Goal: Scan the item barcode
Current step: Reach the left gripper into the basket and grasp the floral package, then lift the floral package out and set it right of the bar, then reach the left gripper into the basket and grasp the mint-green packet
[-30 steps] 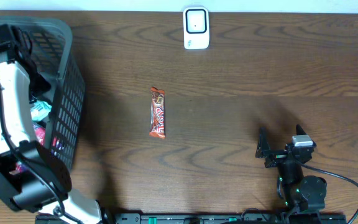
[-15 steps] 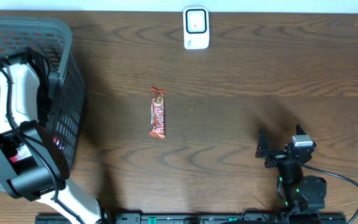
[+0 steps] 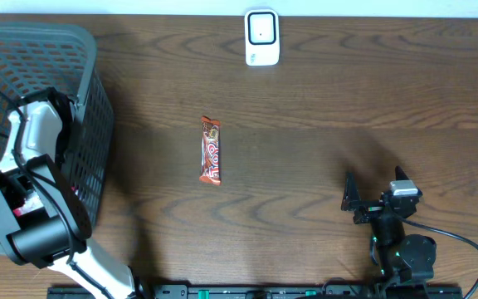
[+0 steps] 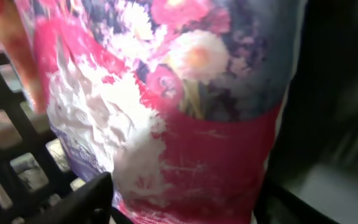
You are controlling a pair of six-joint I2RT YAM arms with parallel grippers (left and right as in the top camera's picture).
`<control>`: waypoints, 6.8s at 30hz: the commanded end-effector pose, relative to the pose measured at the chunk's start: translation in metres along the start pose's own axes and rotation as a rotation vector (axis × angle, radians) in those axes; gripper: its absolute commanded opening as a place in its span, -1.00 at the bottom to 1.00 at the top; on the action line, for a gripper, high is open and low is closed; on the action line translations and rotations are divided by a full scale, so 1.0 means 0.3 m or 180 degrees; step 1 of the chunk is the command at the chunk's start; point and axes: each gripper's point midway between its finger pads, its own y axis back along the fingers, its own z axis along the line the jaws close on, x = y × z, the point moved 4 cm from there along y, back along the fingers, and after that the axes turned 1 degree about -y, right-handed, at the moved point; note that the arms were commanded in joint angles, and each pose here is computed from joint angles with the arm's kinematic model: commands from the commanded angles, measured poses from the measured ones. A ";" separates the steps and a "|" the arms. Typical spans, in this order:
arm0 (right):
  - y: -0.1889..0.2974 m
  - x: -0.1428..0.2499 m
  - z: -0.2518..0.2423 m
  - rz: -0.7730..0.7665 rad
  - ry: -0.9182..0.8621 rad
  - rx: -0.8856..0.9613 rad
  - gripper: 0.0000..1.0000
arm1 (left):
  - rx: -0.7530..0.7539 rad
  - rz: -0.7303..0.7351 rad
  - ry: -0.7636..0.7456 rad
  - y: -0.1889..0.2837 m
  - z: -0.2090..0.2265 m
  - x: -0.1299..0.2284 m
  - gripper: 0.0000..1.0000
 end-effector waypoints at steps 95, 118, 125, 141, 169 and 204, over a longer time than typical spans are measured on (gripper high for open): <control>0.000 0.003 -0.005 -0.0002 0.0033 0.0028 0.99 | 0.2067 -0.0302 -0.3143 0.722 -0.811 0.761 -0.71; 0.000 0.003 -0.005 -0.0002 0.0033 0.0028 0.98 | 0.3942 -0.1320 -0.2297 1.206 -0.311 0.505 0.95; 0.000 0.003 -0.005 -0.0002 0.0033 0.0028 0.98 | 0.3884 -0.2493 -0.0965 1.265 0.117 0.267 0.96; 0.000 0.003 -0.005 -0.0002 0.0033 0.0028 0.99 | 0.1609 -0.1864 0.1538 0.763 0.409 -0.084 0.96; 0.000 0.003 -0.005 -0.0002 0.0033 0.0028 0.99 | 0.0992 -0.0563 0.2414 0.180 -0.107 -0.390 0.96; 0.000 0.003 -0.005 -0.0002 0.0033 0.0028 0.98 | 0.0927 -0.0504 0.2084 0.226 -0.029 -0.287 -0.85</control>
